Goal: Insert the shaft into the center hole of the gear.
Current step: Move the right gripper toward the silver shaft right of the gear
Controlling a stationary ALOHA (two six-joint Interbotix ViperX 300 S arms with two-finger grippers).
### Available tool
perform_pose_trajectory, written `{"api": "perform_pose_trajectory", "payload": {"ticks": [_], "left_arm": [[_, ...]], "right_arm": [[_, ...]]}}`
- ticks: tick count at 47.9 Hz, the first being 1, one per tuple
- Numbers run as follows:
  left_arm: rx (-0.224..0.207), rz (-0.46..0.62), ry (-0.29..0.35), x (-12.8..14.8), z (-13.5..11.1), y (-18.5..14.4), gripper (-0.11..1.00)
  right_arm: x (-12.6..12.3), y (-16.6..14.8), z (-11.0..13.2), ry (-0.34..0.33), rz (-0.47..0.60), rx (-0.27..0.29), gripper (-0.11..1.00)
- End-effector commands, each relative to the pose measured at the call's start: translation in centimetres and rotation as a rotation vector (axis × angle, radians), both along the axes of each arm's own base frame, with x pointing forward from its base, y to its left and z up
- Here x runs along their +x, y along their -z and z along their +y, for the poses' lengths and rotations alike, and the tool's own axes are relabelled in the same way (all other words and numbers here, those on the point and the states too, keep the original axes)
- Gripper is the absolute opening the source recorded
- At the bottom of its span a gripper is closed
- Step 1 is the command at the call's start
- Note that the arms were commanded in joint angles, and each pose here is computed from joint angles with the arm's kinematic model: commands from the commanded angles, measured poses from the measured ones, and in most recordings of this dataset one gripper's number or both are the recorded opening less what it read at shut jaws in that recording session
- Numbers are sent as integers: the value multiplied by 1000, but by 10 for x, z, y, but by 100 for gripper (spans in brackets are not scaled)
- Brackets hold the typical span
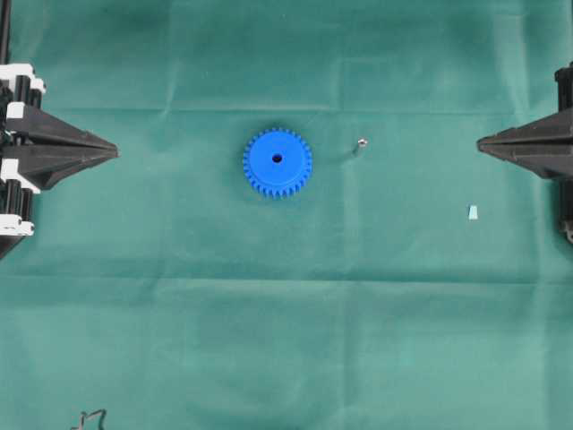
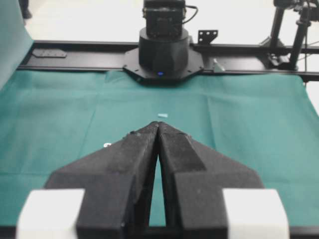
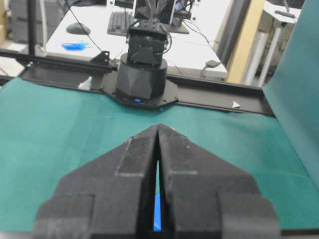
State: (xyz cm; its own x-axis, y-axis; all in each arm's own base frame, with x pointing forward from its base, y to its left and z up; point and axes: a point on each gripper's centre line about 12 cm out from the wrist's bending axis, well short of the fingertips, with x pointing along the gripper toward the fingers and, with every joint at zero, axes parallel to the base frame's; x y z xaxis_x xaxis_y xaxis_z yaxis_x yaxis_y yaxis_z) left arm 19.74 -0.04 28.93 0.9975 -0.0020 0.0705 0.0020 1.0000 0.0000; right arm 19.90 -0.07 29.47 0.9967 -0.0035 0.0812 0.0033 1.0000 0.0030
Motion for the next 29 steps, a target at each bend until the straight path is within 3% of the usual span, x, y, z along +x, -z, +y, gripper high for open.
{"api": "perform_pose_trajectory", "payload": {"ticks": [1, 21, 29], "left_arm": [[0, -21, 9, 3, -2, -15, 0], [1, -15, 10, 3, -2, -16, 0], [-2, -18, 9, 3, -2, -17, 0]], "right_arm": [[1, -2, 0, 0, -5, -3, 3], [2, -3, -1, 4, 26, 14, 3], [10, -1, -8, 40, 59, 30, 3]]}}
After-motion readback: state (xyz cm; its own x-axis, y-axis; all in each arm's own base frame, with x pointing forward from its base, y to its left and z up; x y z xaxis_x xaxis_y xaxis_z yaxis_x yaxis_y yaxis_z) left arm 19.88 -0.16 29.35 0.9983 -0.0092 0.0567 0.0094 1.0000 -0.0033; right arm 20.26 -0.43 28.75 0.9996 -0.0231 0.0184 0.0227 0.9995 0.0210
